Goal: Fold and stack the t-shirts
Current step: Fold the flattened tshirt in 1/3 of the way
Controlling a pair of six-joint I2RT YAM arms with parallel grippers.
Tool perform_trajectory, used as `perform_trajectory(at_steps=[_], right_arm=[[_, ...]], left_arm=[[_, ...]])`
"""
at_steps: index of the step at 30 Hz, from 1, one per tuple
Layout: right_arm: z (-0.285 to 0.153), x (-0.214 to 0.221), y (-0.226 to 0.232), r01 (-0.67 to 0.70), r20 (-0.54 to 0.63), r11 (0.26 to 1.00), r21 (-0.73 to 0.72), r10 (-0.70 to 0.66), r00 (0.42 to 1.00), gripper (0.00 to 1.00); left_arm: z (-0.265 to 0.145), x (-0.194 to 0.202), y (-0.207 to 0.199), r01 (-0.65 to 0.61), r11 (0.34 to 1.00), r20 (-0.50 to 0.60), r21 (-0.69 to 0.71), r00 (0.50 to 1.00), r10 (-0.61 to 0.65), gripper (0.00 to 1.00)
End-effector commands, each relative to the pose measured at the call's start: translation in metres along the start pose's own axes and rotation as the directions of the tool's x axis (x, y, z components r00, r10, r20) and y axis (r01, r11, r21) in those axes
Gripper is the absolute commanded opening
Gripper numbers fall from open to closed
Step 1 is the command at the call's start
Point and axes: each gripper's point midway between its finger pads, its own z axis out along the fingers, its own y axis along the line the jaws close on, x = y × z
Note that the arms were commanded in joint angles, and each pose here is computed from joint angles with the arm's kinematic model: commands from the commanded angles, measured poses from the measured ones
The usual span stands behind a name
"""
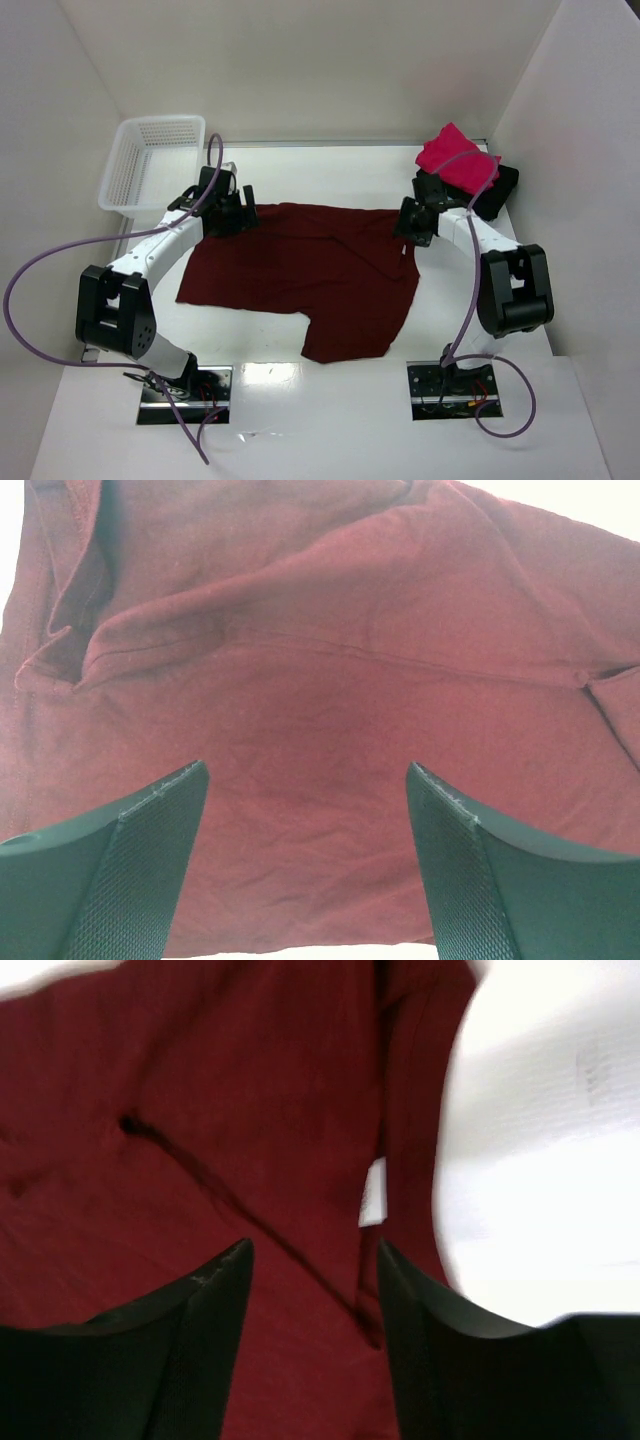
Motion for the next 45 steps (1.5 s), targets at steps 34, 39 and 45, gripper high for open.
perform_trajectory(at_steps=[34,39,45], right_arm=[[0.029,0.001,-0.090,-0.010,-0.060,0.924,0.383,0.035,0.998,0.00],[0.029,-0.008,-0.059,0.023,-0.060,0.964,0.265,-0.007,0.998,0.22],[0.002,-0.031,-0.011,0.052,0.010,0.994,0.098,-0.053,0.999,0.58]], left_arm=[[-0.003,-0.004,-0.006,0.010,1.000,0.009,0.027,1.000,-0.011,0.88],[0.007,-0.007,-0.007,0.001,1.000,-0.004,0.021,1.000,-0.001,0.88],[0.028,-0.022,-0.007,0.014,1.000,-0.006,-0.010,1.000,-0.014,0.87]])
